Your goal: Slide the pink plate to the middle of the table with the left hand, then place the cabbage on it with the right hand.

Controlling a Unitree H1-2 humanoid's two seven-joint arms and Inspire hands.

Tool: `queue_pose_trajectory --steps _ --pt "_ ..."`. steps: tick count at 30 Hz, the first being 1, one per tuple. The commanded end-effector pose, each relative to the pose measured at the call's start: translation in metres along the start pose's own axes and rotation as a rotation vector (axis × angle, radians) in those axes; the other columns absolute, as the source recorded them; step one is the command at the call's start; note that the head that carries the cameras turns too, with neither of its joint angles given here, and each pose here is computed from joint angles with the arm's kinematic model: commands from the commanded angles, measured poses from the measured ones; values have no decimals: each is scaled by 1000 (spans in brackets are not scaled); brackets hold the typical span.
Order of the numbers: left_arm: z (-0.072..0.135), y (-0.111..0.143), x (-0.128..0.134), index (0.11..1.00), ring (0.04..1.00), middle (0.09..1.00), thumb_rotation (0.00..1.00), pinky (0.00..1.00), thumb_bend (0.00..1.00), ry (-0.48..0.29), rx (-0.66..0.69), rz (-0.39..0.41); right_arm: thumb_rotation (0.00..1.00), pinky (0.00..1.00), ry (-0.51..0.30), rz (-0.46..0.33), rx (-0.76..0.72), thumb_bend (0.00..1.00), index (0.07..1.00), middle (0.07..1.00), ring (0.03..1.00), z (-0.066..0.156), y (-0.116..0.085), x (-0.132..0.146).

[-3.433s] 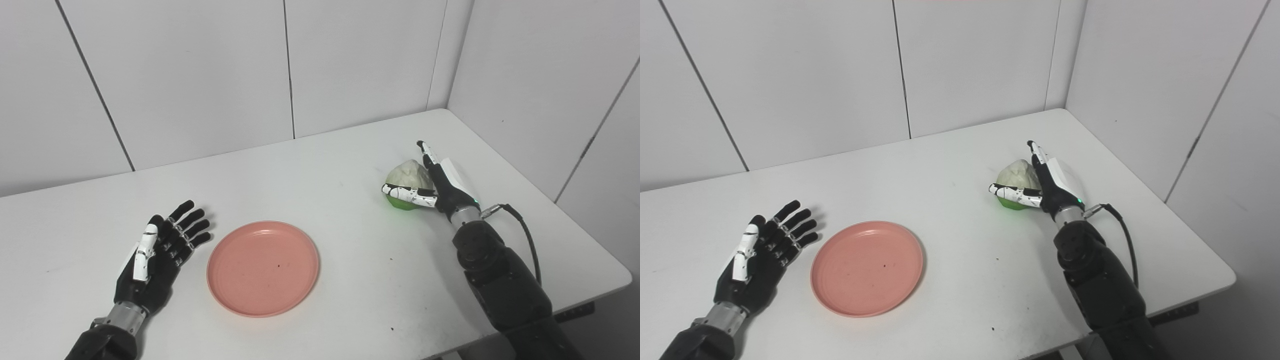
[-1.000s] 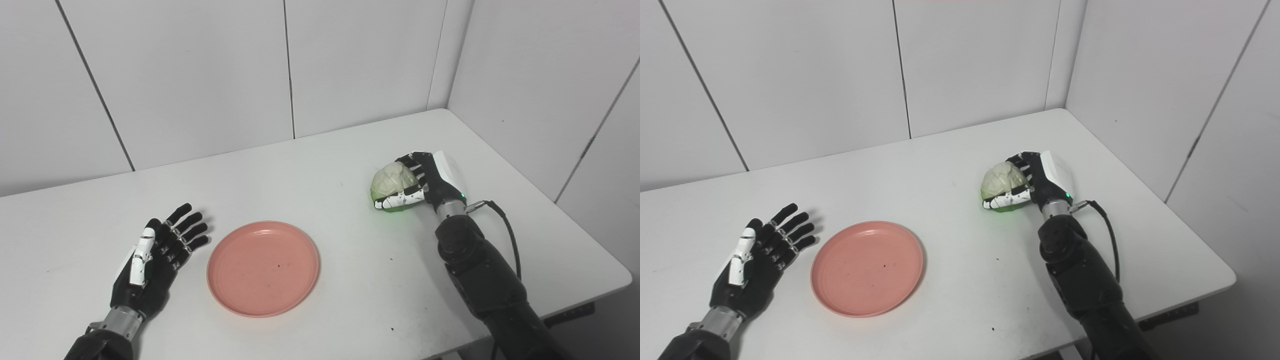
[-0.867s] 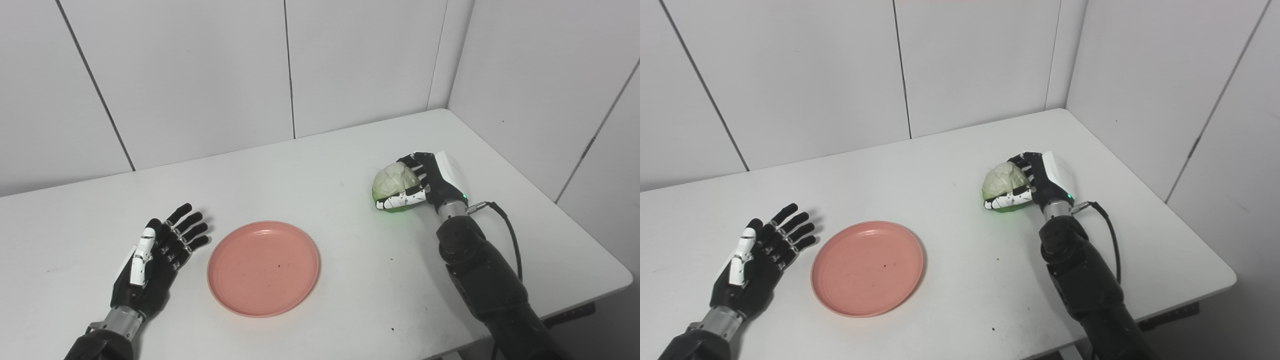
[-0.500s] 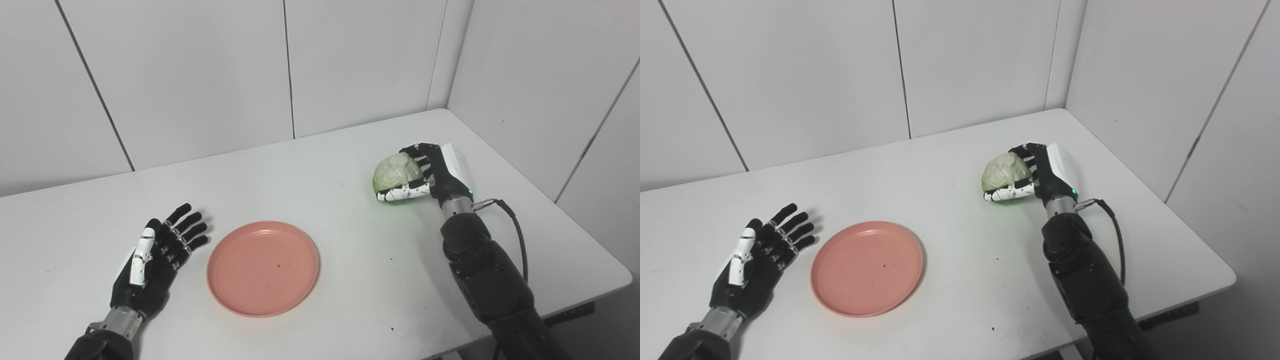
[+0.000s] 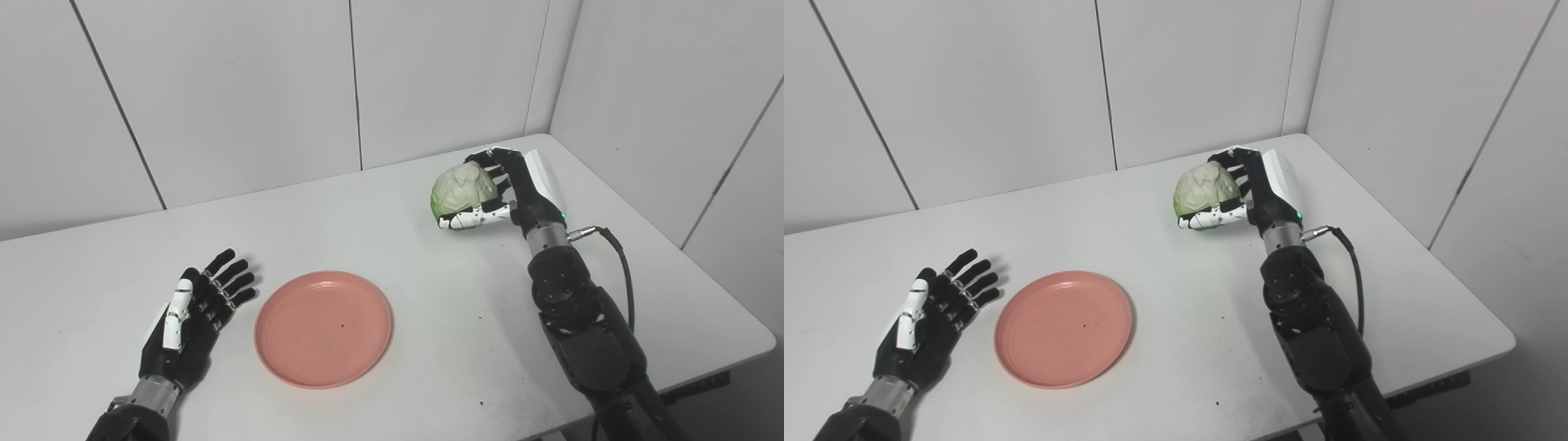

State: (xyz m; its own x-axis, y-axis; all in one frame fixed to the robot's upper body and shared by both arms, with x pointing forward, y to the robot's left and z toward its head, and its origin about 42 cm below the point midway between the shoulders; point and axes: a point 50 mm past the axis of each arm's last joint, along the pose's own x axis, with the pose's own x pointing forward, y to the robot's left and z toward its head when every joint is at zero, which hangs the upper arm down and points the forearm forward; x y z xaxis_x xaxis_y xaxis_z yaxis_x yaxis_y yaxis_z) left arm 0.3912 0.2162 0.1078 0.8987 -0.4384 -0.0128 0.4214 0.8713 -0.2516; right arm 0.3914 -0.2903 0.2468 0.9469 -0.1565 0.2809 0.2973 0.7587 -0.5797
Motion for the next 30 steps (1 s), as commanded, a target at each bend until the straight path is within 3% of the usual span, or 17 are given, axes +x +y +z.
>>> queue_pose_trajectory --steps 1,14,21,30 --pt "-35 -3 -14 847 850 859 1000 833 488 172 -37 33 0 386 -99 -36 6 529 504 468 444 34 -9 14" --pt "-34 -27 -6 857 853 868 1000 842 467 173 -26 54 0 371 -206 121 65 528 507 466 434 79 47 10" --pt "-33 -40 -2 868 866 879 1000 852 462 167 -24 66 0 324 -232 203 88 526 521 451 400 92 86 2" --pt "-31 -54 3 862 856 866 1000 849 454 159 -15 87 0 358 -245 303 106 530 496 472 427 98 121 -13"
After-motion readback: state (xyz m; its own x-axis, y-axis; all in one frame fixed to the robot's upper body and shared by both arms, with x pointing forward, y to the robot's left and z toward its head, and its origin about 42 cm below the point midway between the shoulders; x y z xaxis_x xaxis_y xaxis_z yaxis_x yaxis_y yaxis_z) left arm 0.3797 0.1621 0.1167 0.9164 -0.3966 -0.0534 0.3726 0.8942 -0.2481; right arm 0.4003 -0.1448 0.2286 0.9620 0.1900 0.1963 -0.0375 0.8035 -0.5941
